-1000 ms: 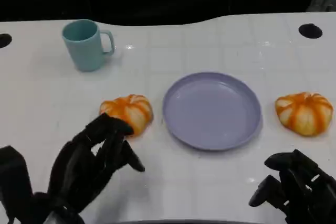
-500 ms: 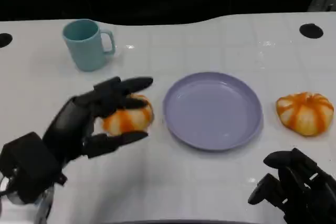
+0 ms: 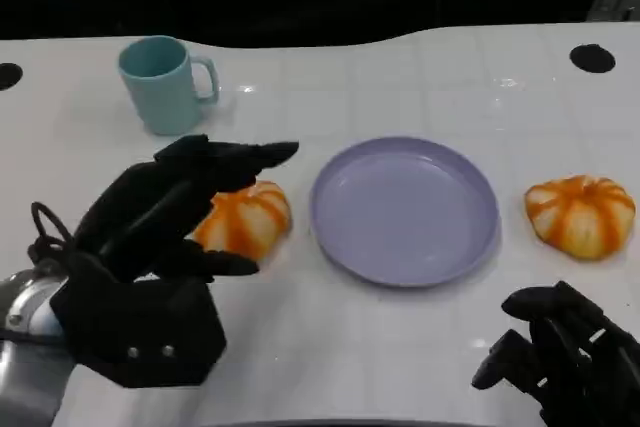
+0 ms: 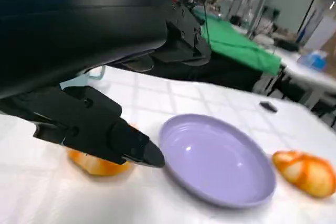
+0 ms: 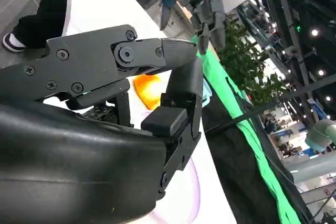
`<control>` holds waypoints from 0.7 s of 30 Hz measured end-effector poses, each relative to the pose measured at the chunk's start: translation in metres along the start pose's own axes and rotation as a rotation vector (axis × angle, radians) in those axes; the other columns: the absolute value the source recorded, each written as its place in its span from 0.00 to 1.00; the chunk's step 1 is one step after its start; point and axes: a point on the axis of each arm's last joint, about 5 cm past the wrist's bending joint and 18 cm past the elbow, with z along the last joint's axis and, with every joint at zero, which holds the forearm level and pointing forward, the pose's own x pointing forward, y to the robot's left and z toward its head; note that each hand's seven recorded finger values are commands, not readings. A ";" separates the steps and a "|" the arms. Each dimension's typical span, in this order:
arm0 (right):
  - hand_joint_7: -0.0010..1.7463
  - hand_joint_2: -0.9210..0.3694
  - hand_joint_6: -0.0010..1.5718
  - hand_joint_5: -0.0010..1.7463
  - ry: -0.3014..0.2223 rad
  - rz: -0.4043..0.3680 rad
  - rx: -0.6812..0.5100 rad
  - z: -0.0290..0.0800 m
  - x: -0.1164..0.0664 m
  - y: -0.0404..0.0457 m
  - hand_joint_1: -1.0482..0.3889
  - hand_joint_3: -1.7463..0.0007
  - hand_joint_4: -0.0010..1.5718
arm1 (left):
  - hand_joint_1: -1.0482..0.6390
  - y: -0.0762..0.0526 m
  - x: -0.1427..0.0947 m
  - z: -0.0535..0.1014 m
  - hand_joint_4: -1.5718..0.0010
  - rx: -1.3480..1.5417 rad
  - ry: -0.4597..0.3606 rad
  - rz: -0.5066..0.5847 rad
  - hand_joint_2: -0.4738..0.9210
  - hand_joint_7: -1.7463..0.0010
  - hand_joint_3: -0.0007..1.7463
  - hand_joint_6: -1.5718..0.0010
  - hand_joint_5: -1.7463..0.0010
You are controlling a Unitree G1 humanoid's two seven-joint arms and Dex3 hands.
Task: Grasp the bread from the table and place it into the plate.
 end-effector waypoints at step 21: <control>0.59 0.00 0.42 0.90 -0.004 0.006 -0.008 0.000 -0.001 0.0009 0.35 0.85 0.35 | 0.49 -0.028 0.061 -0.003 0.98 0.297 0.312 -0.249 0.87 1.00 0.00 0.85 0.93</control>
